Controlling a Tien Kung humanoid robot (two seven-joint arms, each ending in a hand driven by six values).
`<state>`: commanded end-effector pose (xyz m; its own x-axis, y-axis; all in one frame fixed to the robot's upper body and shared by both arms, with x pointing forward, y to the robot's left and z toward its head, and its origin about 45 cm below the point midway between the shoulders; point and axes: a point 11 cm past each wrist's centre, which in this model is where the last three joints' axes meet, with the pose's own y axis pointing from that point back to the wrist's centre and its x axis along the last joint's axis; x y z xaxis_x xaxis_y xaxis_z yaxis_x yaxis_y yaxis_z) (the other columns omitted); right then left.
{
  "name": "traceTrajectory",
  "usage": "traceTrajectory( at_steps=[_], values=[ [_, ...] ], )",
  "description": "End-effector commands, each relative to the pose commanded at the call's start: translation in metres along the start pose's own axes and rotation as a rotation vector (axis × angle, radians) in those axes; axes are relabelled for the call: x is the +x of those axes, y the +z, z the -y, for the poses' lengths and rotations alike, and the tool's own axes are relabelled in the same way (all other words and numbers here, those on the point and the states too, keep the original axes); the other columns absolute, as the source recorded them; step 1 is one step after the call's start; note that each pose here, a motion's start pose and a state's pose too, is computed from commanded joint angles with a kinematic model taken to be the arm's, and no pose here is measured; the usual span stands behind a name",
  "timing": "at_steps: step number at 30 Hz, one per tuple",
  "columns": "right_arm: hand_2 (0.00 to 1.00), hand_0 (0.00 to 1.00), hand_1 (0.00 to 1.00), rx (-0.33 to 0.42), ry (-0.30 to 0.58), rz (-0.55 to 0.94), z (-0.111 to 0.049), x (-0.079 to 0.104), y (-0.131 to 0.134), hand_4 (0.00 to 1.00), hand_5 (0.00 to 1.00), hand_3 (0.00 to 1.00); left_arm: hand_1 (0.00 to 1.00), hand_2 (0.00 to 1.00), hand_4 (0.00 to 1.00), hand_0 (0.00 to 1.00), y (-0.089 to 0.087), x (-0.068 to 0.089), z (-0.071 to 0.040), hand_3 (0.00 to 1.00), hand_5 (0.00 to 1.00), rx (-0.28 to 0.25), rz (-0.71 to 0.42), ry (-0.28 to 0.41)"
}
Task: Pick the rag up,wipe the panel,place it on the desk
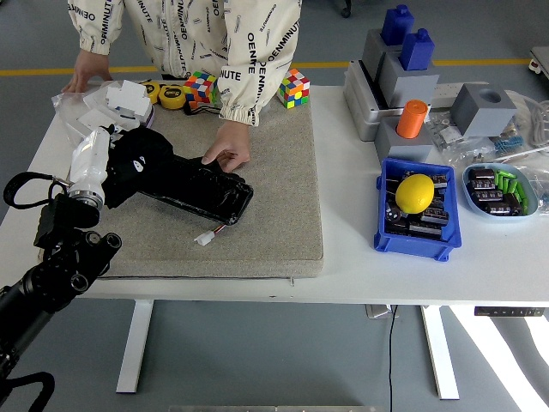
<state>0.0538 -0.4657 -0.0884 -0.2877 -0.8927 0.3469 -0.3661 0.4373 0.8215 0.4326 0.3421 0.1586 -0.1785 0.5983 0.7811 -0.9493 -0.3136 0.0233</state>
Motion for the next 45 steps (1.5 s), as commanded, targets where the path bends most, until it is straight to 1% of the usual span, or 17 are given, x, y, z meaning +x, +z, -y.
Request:
traceTrajectory(
  at_steps=[6, 11, 12, 15, 17, 18, 22, 23, 24, 29, 30, 35, 36, 39, 41, 42, 45],
  values=[
    [0.489, 0.521, 0.552, 0.005, -0.001, -0.001, 0.0, 0.0, -0.002, 0.858, 0.34, 0.52, 0.352, 0.37, 0.673, 0.242, -0.019, 0.024, 0.007, 0.561, 0.002, 0.054, -0.009, 0.073],
    [0.489, 0.521, 0.552, 0.001, -0.001, 0.001, 0.0, 0.0, 0.0, 0.858, 0.34, 0.52, 0.352, 0.37, 0.673, 0.242, -0.042, 0.039, 0.003, 0.561, 0.002, 0.106, -0.044, 0.127],
    [0.49, 0.52, 0.551, 0.0, -0.001, 0.001, 0.0, 0.0, 0.0, 0.859, 0.341, 0.52, 0.366, 0.4, 0.677, 0.253, -0.048, 0.04, 0.001, 0.564, 0.002, 0.119, -0.048, 0.132],
    [0.49, 0.52, 0.551, -0.001, -0.001, 0.001, 0.0, -0.001, 0.001, 0.859, 0.341, 0.52, 0.366, 0.4, 0.677, 0.253, -0.06, 0.038, -0.003, 0.564, 0.002, 0.147, -0.05, 0.123],
    [0.49, 0.52, 0.551, -0.001, -0.002, 0.0, 0.0, -0.001, 0.001, 0.859, 0.341, 0.52, 0.366, 0.4, 0.677, 0.253, -0.068, 0.034, -0.007, 0.564, 0.002, 0.166, -0.052, 0.1],
    [0.489, 0.519, 0.551, -0.001, -0.002, 0.0, 0.0, -0.001, 0.001, 0.86, 0.342, 0.52, 0.459, 0.503, 0.816, 0.348, -0.07, 0.032, -0.009, 0.558, 0.002, 0.171, -0.052, 0.092],
    [0.489, 0.519, 0.551, 0.002, -0.005, -0.001, 0.0, -0.002, 0.0, 0.86, 0.342, 0.52, 0.459, 0.503, 0.816, 0.348, -0.078, 0.021, -0.015, 0.558, 0.002, 0.193, -0.037, 0.042],
    [0.489, 0.519, 0.551, 0.003, -0.005, -0.002, 0.0, -0.002, -0.001, 0.86, 0.342, 0.52, 0.459, 0.503, 0.816, 0.348, -0.078, 0.019, -0.016, 0.558, 0.002, 0.195, -0.033, 0.034],
    [0.49, 0.52, 0.551, 0.003, -0.005, -0.002, 0.0, -0.002, -0.001, 0.86, 0.342, 0.521, 0.751, 0.756, 0.998, 0.624, -0.079, 0.018, -0.016, 0.767, 0.225, 0.196, -0.03, 0.03],
    [0.49, 0.52, 0.551, 0.002, -0.004, 0.0, 0.0, -0.002, 0.0, 0.86, 0.342, 0.521, 0.751, 0.756, 0.998, 0.624, -0.079, 0.014, -0.018, 0.767, 0.225, 0.209, -0.014, 0.013],
    [0.489, 0.52, 0.549, 0.001, -0.004, 0.0, 0.0, -0.002, 0.0, 0.86, 0.343, 0.521, 0.97, 0.981, 0.998, 0.849, -0.078, 0.015, -0.018, 0.998, 0.433, 0.206, -0.016, 0.018],
    [0.489, 0.52, 0.549, -0.001, -0.003, -0.001, 0.0, -0.001, 0.001, 0.86, 0.343, 0.521, 0.97, 0.981, 0.998, 0.849, -0.071, 0.018, -0.016, 0.998, 0.433, 0.192, -0.045, 0.027],
    [0.489, 0.52, 0.551, -0.001, -0.004, -0.001, 0.0, -0.001, 0.001, 0.86, 0.342, 0.519, 0.998, 0.998, 0.998, 0.899, -0.07, 0.018, -0.016, 0.998, 0.497, 0.191, -0.053, 0.022],
    [0.489, 0.52, 0.551, 0.0, -0.005, -0.001, 0.0, -0.001, 0.0, 0.86, 0.342, 0.519, 0.998, 0.998, 0.998, 0.899, -0.065, 0.019, -0.018, 0.998, 0.497, 0.186, -0.119, 0.008],
    [0.489, 0.52, 0.551, 0.002, -0.006, -0.002, 0.0, -0.002, 0.0, 0.86, 0.342, 0.519, 0.998, 0.998, 0.998, 0.899, -0.059, 0.022, -0.019, 0.998, 0.497, 0.168, -0.179, 0.009],
    [0.489, 0.521, 0.553, 0.002, -0.006, -0.001, 0.0, -0.002, 0.0, 0.859, 0.342, 0.52, 0.815, 0.86, 0.998, 0.676, -0.054, 0.025, -0.02, 0.864, 0.496, 0.149, -0.215, 0.018],
    [0.489, 0.521, 0.553, 0.001, -0.006, -0.001, 0.0, -0.002, 0.0, 0.859, 0.342, 0.52, 0.815, 0.86, 0.998, 0.676, -0.037, 0.038, -0.02, 0.864, 0.496, 0.069, -0.348, 0.086]
  ],
)
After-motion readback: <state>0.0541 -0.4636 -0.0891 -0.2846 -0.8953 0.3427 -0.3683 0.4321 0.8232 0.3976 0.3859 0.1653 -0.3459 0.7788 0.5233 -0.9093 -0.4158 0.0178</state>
